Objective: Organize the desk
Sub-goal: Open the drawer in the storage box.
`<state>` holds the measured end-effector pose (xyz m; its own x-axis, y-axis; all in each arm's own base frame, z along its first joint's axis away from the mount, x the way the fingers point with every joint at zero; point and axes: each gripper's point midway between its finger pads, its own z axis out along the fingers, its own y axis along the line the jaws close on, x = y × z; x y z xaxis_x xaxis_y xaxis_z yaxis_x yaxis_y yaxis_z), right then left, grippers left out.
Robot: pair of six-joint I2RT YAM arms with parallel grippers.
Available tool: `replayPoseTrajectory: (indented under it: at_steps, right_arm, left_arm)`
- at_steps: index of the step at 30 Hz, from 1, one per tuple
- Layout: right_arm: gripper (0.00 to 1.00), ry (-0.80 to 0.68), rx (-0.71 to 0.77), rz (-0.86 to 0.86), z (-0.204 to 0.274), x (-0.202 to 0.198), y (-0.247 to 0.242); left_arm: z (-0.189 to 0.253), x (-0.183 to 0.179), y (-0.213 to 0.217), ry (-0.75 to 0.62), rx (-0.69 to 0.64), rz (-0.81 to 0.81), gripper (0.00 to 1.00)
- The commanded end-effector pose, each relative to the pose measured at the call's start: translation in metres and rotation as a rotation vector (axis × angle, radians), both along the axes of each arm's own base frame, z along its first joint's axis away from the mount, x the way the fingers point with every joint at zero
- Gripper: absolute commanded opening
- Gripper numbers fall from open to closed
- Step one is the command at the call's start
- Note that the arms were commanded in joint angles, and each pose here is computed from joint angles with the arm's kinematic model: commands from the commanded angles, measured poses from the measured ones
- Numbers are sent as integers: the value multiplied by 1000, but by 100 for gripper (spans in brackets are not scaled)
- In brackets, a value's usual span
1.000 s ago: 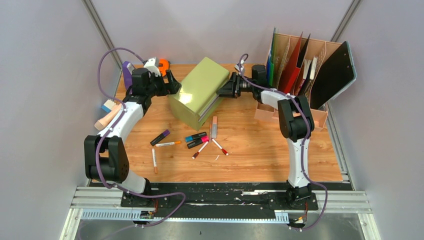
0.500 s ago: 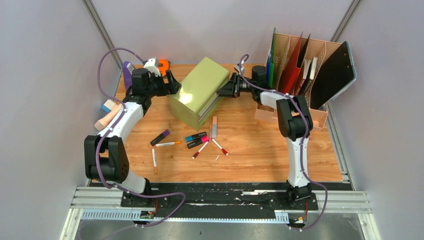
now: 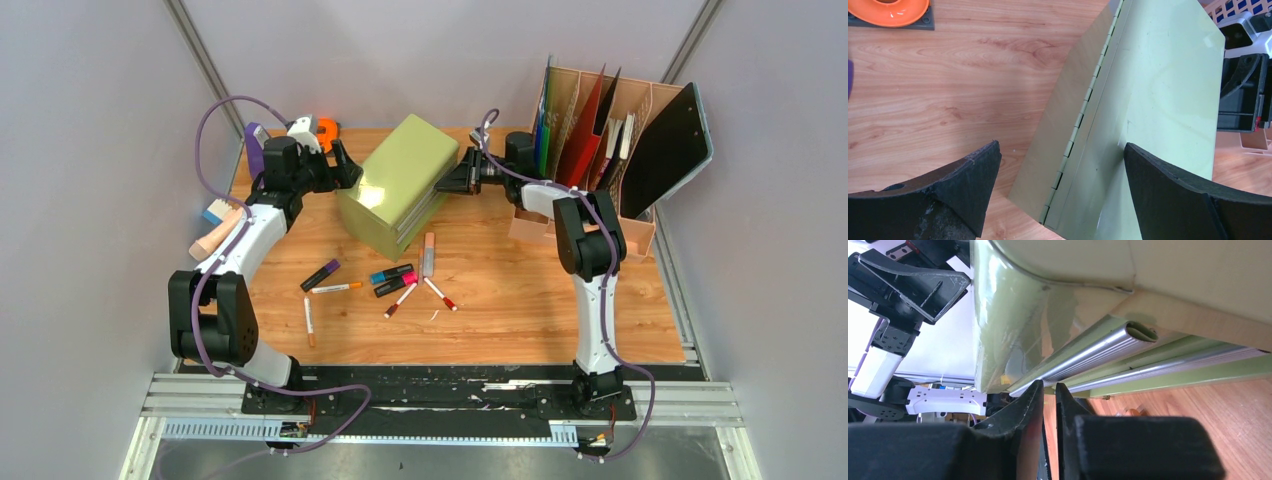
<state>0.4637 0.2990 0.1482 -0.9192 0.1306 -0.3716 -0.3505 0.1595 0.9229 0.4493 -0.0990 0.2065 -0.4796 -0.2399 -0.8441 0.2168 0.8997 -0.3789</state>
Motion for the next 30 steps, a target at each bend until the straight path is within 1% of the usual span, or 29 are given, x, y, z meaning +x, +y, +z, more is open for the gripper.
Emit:
replayPoseTrajectory:
  at_steps: [1,6,7,8,10,14,15,17,20,23,30]
  right_arm:
    - [14,-60,17,0,5,3,-2]
    - [4,-59,16,-11,7,2,-5]
    - [3,-58,15,-15,7,2,-6]
    - [5,-56,14,-18,7,2,-7]
    - [19,-51,12,-21,6,2,-7]
    - [53,-57,15,-17,7,1,-7]
    - [60,-62,18,-14,9,1,-7]
    - [69,-74,25,-9,11,0,-6]
    - [78,-92,36,1,15,0,-6]
    - [83,-114,60,15,19,1,-5]
    - [84,-156,158,-41,28,8,-1]
  left_arm:
    - [0,-6,3,1,15,2,100]
    - [-1,-7,3,3,15,3,100]
    - [0,-7,3,2,15,2,100]
    - [-1,-7,3,3,15,1,100]
    - [-1,-7,3,2,14,3,100]
    - [0,-6,3,2,12,0,100]
    - [-1,-6,3,3,12,1,100]
    - [-1,-6,2,5,11,-1,100]
    - [-3,-6,2,9,9,-2,100]
    - [-4,-6,2,12,9,-3,100]
    - [-9,-5,0,23,2,-8,100]
